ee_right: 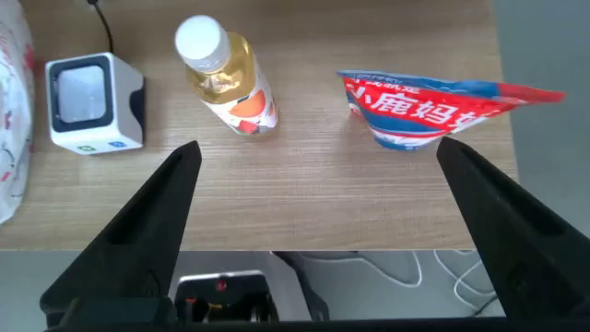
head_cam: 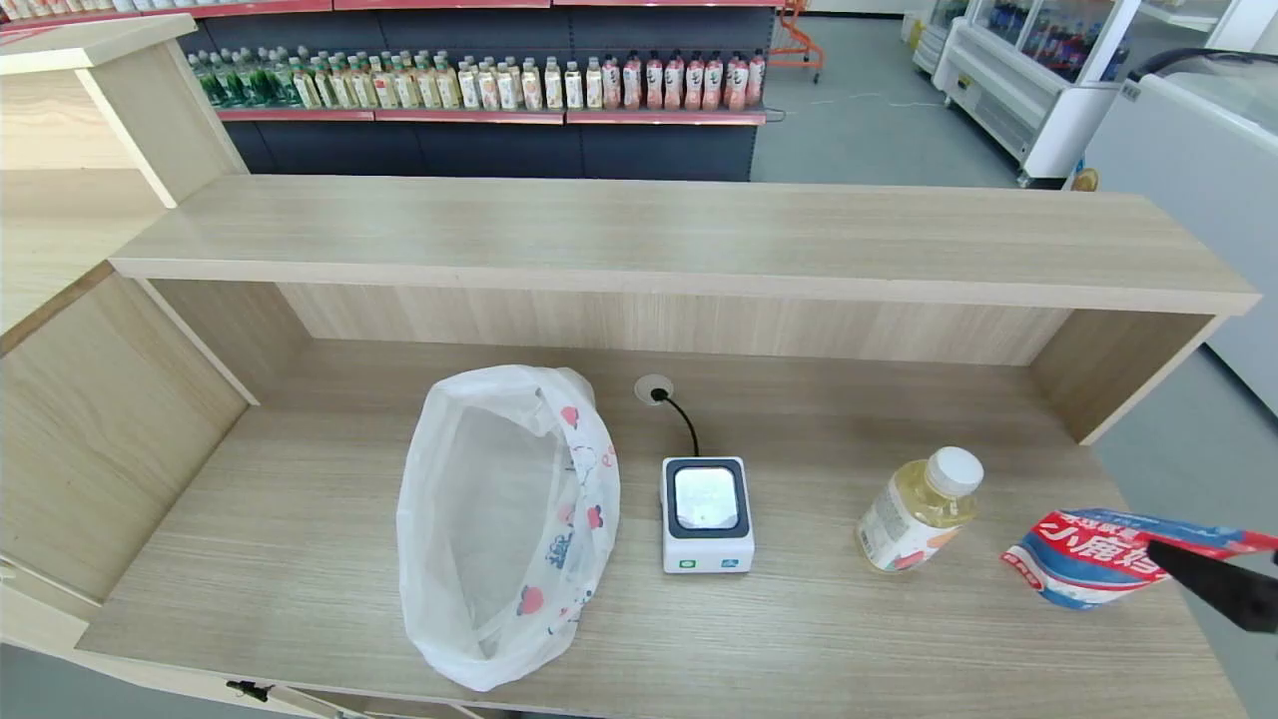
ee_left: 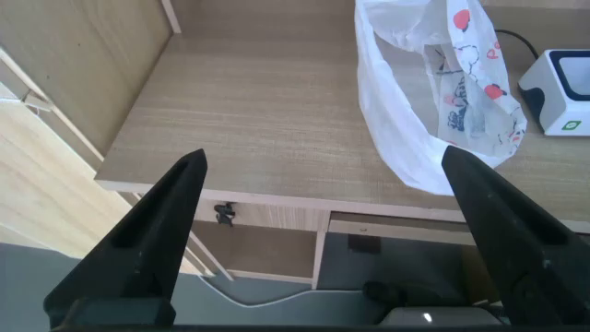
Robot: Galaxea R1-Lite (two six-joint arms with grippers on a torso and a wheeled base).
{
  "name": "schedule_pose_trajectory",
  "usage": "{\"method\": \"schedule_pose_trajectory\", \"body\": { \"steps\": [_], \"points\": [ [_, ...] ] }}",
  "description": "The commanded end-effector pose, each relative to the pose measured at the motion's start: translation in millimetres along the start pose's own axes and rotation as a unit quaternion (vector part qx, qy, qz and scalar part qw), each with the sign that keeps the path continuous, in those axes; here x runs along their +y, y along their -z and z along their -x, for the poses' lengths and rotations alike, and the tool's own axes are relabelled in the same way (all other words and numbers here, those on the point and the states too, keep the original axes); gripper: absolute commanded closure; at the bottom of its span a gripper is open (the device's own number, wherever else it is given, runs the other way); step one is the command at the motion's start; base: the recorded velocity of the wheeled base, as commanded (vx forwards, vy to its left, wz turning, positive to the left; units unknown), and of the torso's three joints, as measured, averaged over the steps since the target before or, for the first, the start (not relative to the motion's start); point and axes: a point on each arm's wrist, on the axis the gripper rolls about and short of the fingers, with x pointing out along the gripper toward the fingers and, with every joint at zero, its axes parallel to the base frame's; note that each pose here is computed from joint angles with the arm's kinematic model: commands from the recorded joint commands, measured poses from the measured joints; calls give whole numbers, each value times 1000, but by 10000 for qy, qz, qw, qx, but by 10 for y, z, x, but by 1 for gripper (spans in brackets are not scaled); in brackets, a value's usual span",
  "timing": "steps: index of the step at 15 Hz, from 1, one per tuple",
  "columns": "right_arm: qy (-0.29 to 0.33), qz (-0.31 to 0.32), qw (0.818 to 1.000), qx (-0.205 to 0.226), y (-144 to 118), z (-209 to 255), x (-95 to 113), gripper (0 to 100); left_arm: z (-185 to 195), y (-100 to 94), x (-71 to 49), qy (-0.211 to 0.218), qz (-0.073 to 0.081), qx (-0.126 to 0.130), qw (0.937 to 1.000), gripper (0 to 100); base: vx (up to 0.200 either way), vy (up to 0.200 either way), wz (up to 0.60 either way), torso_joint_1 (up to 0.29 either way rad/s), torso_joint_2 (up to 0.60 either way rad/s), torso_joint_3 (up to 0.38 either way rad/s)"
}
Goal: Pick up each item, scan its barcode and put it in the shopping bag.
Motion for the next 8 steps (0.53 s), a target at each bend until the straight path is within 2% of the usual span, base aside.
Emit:
{"method": "schedule_pose_trajectory", "body": {
  "steps": [1,2,4,8],
  "points": [
    [-210,232,9899,1380,162,-1113,175,0,0,0,0,-4,1,-2,10000,0,0,0,0,0,0,0],
    [-406,487,9853,1586,282,-1316,280,0,0,0,0,-4,1,-2,10000,0,0,0,0,0,0,0],
    [-469,546,9788,1916,397,-1457,337,0,0,0,0,-4,1,-2,10000,0,0,0,0,0,0,0],
    [-703,662,9749,2008,511,-1630,503,0,0,0,0,4,1,-2,10000,0,0,0,0,0,0,0]
  ]
}}
